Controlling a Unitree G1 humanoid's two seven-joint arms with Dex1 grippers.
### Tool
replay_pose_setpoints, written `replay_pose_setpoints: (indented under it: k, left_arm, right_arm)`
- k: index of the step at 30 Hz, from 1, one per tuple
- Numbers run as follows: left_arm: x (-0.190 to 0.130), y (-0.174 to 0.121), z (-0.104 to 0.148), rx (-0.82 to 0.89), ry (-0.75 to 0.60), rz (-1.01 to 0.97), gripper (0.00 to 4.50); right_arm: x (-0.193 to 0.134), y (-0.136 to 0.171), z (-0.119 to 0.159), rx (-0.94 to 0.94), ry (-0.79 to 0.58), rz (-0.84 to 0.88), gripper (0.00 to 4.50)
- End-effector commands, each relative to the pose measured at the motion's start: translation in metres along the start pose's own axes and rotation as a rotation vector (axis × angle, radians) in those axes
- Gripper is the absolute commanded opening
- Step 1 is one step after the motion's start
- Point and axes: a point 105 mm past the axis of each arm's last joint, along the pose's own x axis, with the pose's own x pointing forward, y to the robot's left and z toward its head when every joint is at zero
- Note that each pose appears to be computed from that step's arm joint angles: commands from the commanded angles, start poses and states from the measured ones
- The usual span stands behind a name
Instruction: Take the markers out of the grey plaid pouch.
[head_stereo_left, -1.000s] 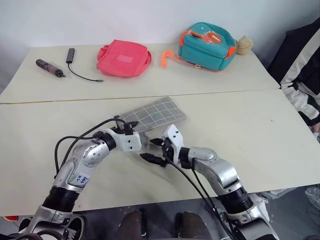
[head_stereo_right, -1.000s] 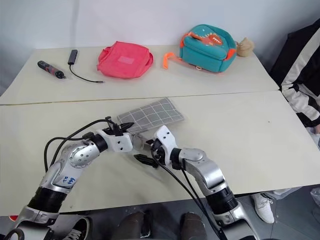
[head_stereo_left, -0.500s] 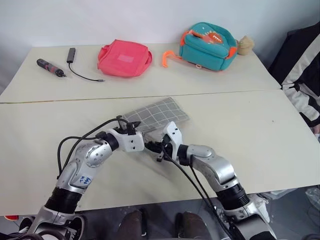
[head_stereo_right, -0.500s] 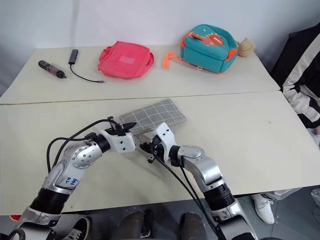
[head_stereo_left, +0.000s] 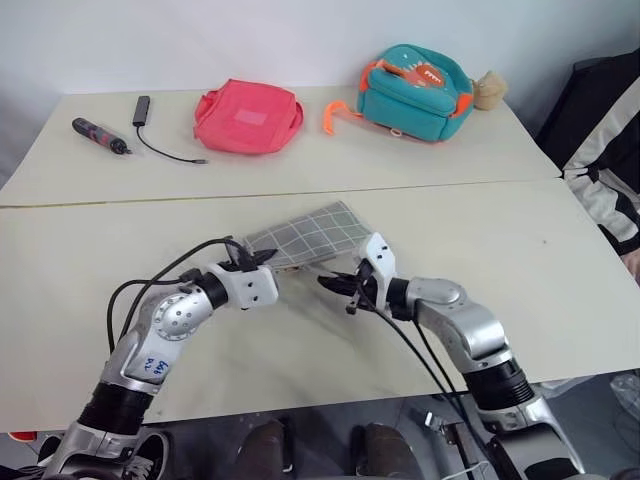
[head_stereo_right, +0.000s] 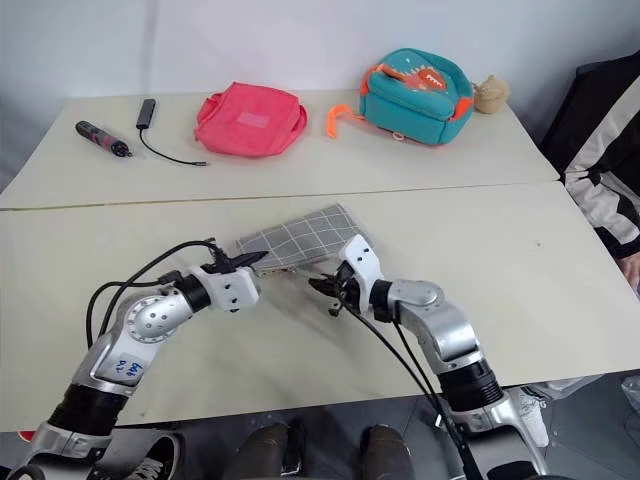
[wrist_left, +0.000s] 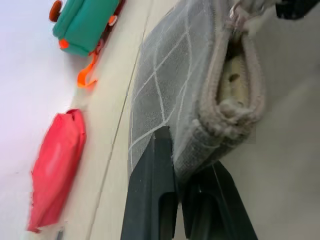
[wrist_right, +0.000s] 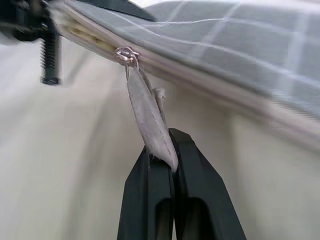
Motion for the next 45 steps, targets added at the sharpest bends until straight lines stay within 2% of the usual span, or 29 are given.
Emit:
replay_pose_setpoints:
  k: [1, 5, 9, 15, 19, 23, 26, 29, 32, 38, 41, 45]
  left_arm:
    - [-0.016, 0.021, -0.016, 0.03, 0.04, 0.045, 0.0]
    - [-0.022, 0.025, -0.021, 0.007, 0.039, 0.061, 0.0]
    - [-0.027, 0.025, -0.022, -0.024, 0.026, 0.078, 0.0]
    - [-0.034, 0.019, -0.021, -0.037, 0.009, 0.057, 0.0]
    - [-0.037, 0.022, -0.023, -0.084, -0.001, 0.077, 0.0]
    - [-0.035, 0.017, -0.016, -0.137, -0.049, 0.046, 0.0]
    - [-0.033, 0.015, -0.013, -0.146, -0.056, 0.037, 0.0]
    - [-0.032, 0.017, -0.014, -0.175, -0.052, 0.05, 0.0]
    - [-0.03, 0.015, -0.012, -0.182, -0.056, 0.041, 0.0]
    - [-0.025, 0.013, -0.011, -0.201, -0.068, 0.027, 0.0]
    - [-0.021, 0.013, -0.005, -0.258, -0.093, 0.018, 0.0]
    - [-0.015, 0.012, 0.004, -0.35, -0.12, -0.022, 0.0]
  right_arm:
    - [-0.02, -0.021, 0.014, -0.061, -0.021, -0.05, 0.04]
    - [-0.034, -0.039, 0.014, -0.082, 0.001, -0.09, 0.04]
    - [-0.053, -0.063, 0.002, -0.111, 0.061, -0.163, 0.04]
    - [-0.058, -0.071, 0.003, -0.123, 0.056, -0.188, 0.04]
    - [-0.074, -0.09, -0.003, -0.164, 0.108, -0.256, 0.04]
    - [-0.069, -0.086, 0.0, -0.151, 0.085, -0.225, 0.04]
    - [-0.066, -0.078, 0.005, -0.126, 0.049, -0.178, 0.69]
    - [-0.072, -0.068, 0.008, -0.114, 0.044, -0.125, 1.77]
    - [-0.084, -0.046, 0.017, -0.114, 0.048, 0.008, 2.75]
    - [-0.093, -0.057, 0.058, -0.231, -0.08, -0.072, 2.75]
    - [-0.085, -0.048, 0.077, -0.269, -0.168, -0.043, 2.13]
    - [-0.057, -0.014, 0.072, -0.464, -0.143, 0.07, 0.74]
